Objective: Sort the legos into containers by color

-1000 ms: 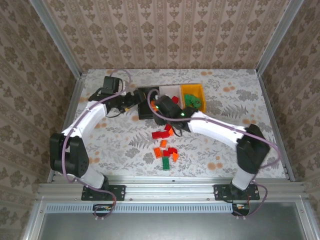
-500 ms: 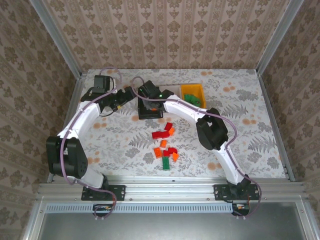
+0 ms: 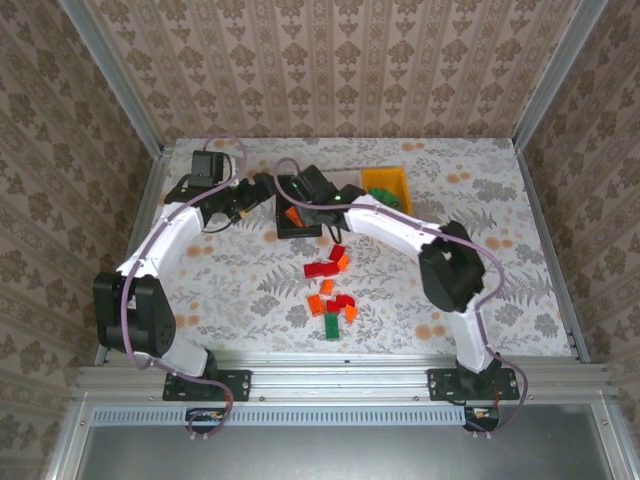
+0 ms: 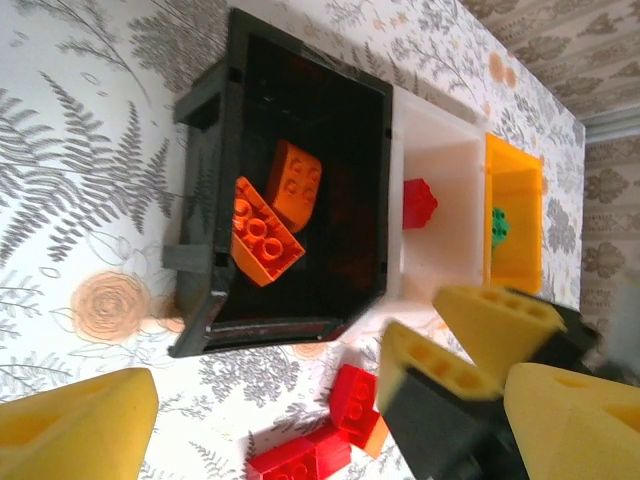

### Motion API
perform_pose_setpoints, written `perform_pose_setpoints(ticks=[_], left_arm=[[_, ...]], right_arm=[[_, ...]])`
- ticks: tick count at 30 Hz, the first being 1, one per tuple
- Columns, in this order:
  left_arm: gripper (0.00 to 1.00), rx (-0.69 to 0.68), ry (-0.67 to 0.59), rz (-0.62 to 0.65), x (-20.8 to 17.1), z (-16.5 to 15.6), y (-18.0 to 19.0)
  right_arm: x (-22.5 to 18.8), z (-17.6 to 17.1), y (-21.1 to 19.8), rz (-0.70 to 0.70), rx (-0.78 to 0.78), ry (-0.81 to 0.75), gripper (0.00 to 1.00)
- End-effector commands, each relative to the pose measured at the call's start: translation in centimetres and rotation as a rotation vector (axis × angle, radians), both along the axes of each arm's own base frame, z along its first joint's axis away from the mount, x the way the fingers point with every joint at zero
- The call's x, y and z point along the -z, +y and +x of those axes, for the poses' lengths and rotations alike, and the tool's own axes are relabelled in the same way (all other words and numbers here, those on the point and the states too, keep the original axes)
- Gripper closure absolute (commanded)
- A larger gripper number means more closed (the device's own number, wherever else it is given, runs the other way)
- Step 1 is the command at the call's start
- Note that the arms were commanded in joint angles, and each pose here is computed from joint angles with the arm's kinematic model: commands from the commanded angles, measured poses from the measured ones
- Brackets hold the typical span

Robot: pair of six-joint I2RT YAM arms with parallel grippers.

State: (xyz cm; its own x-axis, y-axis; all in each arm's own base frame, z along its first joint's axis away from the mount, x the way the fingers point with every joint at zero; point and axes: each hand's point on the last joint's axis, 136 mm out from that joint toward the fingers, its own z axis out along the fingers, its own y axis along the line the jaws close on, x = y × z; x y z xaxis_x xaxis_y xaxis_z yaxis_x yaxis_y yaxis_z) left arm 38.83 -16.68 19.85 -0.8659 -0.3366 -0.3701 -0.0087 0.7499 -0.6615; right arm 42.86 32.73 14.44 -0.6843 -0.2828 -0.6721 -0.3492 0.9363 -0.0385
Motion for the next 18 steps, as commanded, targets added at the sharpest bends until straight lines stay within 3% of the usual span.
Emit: perform_pose_setpoints(ticks=[1,5,9,13,18], left_arm=[[0.09,0.062,-0.011,-0.013,-0.3,-1.2,-2.3],[0.09,0.134,-0.001,-0.007,0.0,-2.6,-4.9],[0.1,0.144,0.006,-0.014,0.0,-3.2,-5.7],[0.09,0.096,-0.011,-0.005,-0.6,-2.4,-3.9],[0.09,0.054,-0.012,-0.012,-0.6,-1.5,-2.4]], right_arm=[[-1.7,-3.3,-2.0,0.082,0.044,-0.037,0.54],[1.5,-9.2,-3.0,0.067,0.001,0.03,0.56],[4.7,-13.2,-1.5,0.056,-0.092,0.124,0.47],[7.2,-14.5,0.2,0.038,-0.116,0.162,0.36],[9.2,-13.4,2.1,0.024,-0.096,0.172,0.31]])
